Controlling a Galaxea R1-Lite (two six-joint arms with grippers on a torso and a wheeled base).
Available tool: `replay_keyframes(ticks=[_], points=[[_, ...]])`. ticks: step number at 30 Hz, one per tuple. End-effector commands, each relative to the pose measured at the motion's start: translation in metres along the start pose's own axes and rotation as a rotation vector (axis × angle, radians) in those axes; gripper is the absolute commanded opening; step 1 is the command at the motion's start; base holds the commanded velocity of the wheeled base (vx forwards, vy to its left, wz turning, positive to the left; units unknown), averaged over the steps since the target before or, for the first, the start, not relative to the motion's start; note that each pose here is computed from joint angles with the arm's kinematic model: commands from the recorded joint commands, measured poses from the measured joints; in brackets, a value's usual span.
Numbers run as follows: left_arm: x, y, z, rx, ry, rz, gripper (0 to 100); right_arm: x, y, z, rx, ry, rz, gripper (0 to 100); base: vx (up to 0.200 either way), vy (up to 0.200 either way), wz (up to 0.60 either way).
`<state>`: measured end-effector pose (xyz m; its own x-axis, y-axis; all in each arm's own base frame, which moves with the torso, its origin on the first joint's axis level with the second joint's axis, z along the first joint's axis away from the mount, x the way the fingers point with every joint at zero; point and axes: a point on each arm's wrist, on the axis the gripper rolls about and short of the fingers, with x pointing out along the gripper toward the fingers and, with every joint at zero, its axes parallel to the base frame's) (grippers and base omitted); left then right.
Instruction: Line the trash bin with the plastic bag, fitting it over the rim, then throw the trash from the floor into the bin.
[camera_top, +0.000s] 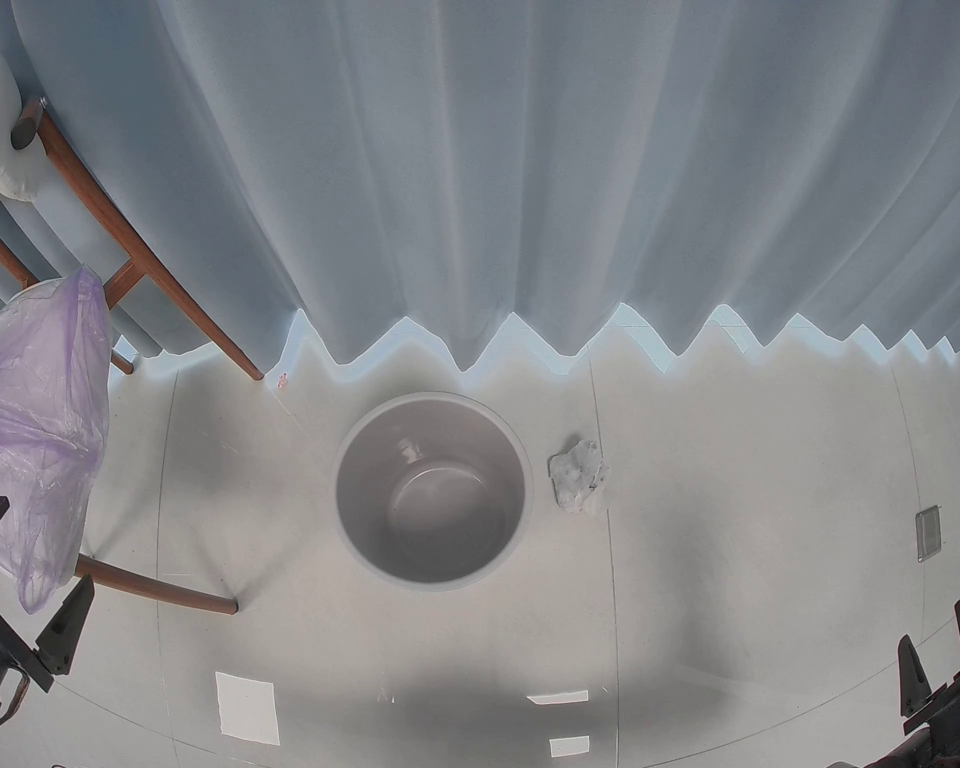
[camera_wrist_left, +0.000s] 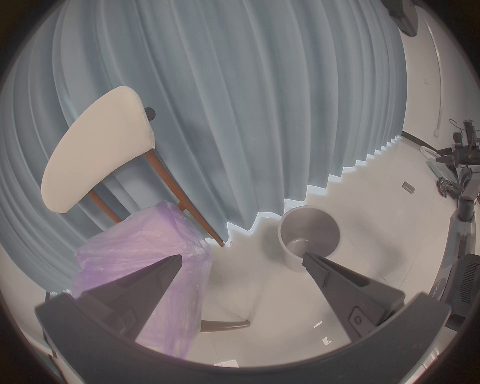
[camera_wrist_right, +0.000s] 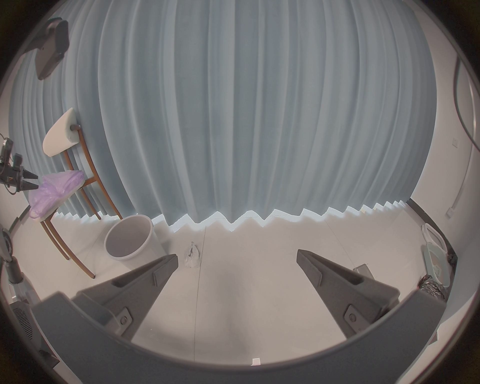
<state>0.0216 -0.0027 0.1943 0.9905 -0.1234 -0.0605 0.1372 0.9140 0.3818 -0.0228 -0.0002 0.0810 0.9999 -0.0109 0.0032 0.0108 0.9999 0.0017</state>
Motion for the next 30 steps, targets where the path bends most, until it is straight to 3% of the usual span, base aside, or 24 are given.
replay_keyframes(ticks=[1,10,19,30], points=[[0.009,0.003,0.007,0.014,0.021,-0.008,100,0.0,0.0,-0.005,0.0,0.0,0.0,100,0.0,0.0,0.0],[0.028,0.008,0.015,0.024,0.075,-0.036,100,0.0,0.0,-0.005,0.001,0.0,0.0,100,0.0,0.0,0.0],[0.038,0.003,0.016,0.091,0.082,-0.125,100,0.0,0.0,-0.005,0.001,0.0,0.0,100,0.0,0.0,0.0],[0.047,0.0,0.013,0.184,0.093,-0.165,100,0.0,0.0,-0.005,0.001,0.0,0.0,100,0.0,0.0,0.0]])
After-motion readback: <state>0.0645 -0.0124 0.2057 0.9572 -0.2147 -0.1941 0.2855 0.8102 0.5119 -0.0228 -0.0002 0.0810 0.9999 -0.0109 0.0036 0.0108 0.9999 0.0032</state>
